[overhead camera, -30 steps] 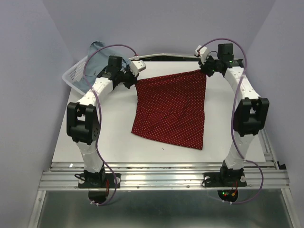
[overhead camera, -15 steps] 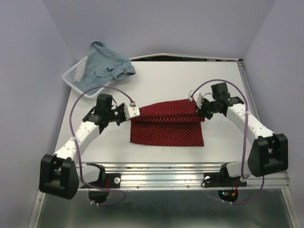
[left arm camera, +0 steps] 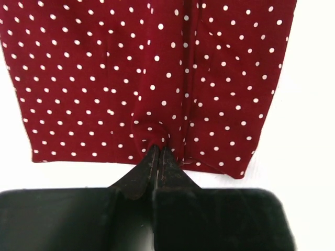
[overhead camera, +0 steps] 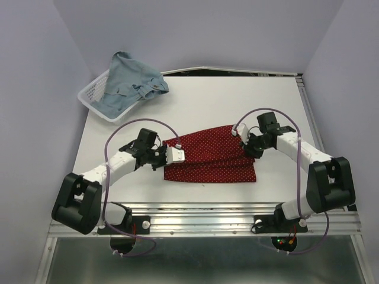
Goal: Fold and stack the skirts
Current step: Fold the skirt
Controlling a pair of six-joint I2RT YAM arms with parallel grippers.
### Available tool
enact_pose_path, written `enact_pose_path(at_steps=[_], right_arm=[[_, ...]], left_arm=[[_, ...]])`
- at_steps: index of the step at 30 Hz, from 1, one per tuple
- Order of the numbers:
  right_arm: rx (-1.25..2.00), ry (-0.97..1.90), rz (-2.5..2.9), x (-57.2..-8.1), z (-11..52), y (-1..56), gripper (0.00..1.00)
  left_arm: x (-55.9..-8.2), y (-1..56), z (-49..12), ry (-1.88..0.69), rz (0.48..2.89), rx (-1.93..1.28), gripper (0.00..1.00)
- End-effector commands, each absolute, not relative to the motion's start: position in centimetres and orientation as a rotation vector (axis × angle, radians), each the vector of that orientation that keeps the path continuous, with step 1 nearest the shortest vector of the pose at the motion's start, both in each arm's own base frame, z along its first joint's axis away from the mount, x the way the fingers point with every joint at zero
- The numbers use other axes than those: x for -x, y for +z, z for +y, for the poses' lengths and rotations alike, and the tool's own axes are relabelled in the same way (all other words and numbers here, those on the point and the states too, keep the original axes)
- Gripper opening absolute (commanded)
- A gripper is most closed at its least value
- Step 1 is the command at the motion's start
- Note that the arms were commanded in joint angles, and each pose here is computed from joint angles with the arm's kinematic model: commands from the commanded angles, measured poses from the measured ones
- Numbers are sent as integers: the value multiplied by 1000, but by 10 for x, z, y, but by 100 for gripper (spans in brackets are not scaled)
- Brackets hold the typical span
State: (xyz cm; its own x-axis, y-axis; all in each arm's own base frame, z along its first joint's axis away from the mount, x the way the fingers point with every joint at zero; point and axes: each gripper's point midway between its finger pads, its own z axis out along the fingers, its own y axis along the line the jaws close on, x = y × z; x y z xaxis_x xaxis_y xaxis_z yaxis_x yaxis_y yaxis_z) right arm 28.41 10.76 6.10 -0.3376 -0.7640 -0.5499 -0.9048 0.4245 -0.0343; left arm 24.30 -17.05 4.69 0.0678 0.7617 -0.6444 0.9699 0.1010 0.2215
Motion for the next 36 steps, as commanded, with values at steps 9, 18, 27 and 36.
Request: enact_pose_path(at_steps=[9,18,27,36], right_arm=[[1531,350,2014,-268,112,104,55],[1601,297,2005,-265,114,81,57],[1638,269,2044,-278,116,61,40],[1665,280,1987,-262,115,84,1]], left_arm=[[-236,102,-181,-417,1597,-1739,63],[-238,92,-187,-384,1614,-1788,67],[-249,69,-186,-344,1693,-1820,54],[-236,82,-187,-374,1652,-1838,11]])
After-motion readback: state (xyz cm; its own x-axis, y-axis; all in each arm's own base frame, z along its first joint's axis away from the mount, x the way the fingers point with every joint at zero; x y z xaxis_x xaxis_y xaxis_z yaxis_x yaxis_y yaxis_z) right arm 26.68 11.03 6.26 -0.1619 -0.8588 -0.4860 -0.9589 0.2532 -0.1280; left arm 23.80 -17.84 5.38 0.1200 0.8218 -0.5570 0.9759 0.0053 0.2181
